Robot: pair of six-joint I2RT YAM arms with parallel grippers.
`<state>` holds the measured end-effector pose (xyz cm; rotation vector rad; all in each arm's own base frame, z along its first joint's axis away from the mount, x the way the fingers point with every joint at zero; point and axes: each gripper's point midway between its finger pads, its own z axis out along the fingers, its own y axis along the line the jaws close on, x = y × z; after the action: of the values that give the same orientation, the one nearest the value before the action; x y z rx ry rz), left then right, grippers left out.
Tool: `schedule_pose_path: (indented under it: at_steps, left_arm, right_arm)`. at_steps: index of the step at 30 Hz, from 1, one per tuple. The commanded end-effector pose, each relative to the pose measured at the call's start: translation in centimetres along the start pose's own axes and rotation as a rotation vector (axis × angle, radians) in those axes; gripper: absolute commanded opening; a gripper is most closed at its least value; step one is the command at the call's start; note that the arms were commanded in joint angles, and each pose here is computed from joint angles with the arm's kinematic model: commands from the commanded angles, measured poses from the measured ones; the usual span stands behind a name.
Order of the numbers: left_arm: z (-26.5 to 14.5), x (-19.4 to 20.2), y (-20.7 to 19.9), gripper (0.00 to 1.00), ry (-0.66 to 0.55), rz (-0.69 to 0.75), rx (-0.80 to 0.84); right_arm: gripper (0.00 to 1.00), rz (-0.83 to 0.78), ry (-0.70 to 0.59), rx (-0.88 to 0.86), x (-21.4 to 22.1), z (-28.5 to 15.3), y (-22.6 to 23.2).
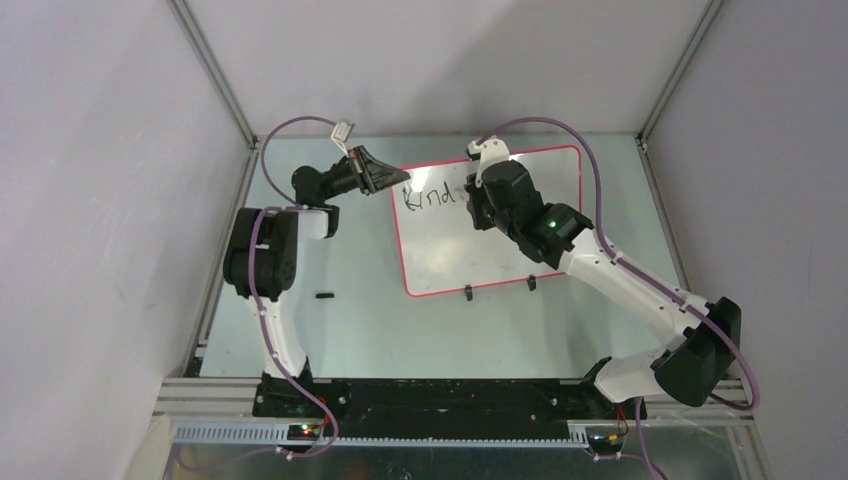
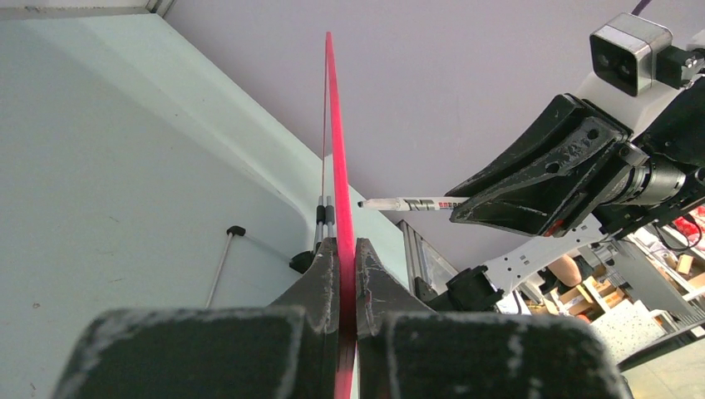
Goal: Write a sentence on the whiteboard
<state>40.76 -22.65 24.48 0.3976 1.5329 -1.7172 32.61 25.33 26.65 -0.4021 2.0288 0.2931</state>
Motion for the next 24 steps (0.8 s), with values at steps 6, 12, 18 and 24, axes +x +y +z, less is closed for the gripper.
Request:
schedule_pose_path:
  at_steps: [6,12,18,24]
  left_arm:
    - [0.59,-0.69,-1.53,0.0,0.017,0.067,0.06]
    - [0.42,-0.84,-1.59,0.05,0.014,0.07,0.058]
    - [0.13,-1.11,-1.74,0.22,0.006,0.08,0.053]
    - [0.16,-1.08,-1.58,0.45,0.008,0.075,0.052]
  right_arm:
    - [0.0,-0.006,-0.039,0.04,-1.68,-0.24,-0.83]
    - [0.0,-0.002,-0.041,0.038,-1.75,-0.38,-0.85]
    - [0.0,0.003,-0.048,0.024,-1.99,-0.54,-0.73]
    - [0.0,0.008,-0.055,0.02,-2.21,-0.86,-0.8]
